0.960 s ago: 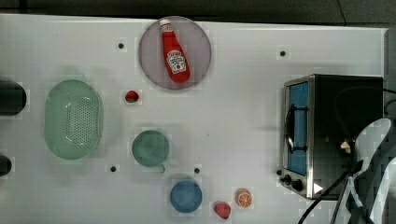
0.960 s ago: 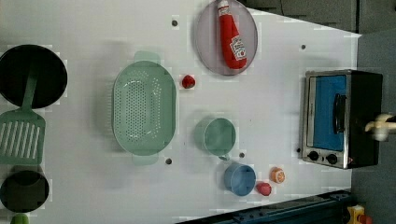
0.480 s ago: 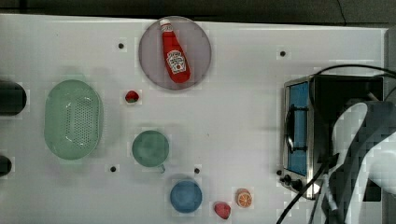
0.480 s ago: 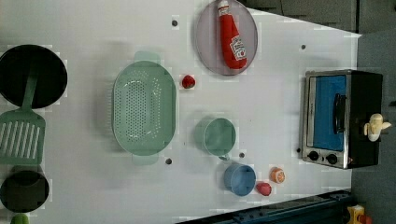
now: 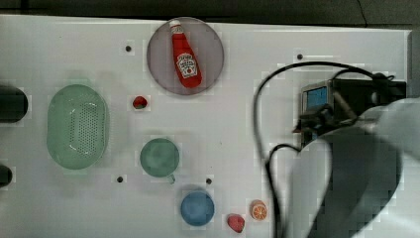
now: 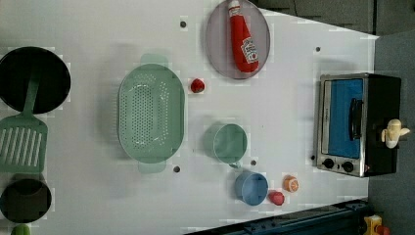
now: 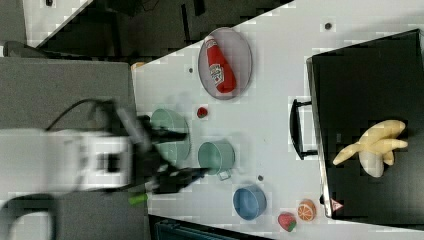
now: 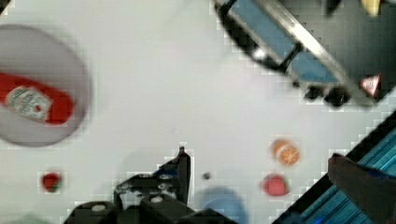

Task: Pick banana from table and place on oven.

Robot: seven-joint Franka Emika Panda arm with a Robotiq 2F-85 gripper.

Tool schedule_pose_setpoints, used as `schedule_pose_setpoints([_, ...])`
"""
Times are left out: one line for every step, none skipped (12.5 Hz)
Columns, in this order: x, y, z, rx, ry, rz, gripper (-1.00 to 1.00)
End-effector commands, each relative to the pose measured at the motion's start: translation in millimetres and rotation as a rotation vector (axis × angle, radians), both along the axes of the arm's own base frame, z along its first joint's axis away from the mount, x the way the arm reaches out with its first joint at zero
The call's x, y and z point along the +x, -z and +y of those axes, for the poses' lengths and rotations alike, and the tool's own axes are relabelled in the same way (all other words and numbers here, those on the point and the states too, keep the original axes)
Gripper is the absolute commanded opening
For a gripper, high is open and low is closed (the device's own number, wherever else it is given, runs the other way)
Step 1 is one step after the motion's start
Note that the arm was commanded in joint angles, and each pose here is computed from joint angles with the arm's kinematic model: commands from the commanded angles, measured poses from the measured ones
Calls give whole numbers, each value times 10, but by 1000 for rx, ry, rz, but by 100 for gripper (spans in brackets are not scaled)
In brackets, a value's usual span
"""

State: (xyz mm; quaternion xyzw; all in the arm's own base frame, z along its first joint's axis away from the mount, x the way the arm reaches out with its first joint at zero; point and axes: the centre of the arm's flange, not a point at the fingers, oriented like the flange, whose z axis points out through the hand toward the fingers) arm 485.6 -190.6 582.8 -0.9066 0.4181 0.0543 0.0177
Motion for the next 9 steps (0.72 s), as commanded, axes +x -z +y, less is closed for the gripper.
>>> schedule_pose_setpoints([17, -482, 809, -32, 192, -63, 100])
schedule_pose_setpoints([-2, -591, 1052, -39, 164, -83, 100])
schedule_pose_setpoints([-29, -675, 1226, -63, 134, -100, 100])
schedule_pose_setpoints([-52, -729, 1335, -92, 109, -109, 100])
schedule_pose_setpoints([-78, -745, 1428, -114, 88, -103, 100])
schedule_pose_setpoints([-102, -747, 1510, -118, 72, -91, 100])
schedule_pose_setpoints([-116, -751, 1566, -120, 62, -85, 100])
schedule_pose_setpoints([-118, -756, 1591, -121, 58, -86, 100])
schedule_pose_setpoints([-117, -757, 1595, -121, 57, -86, 100])
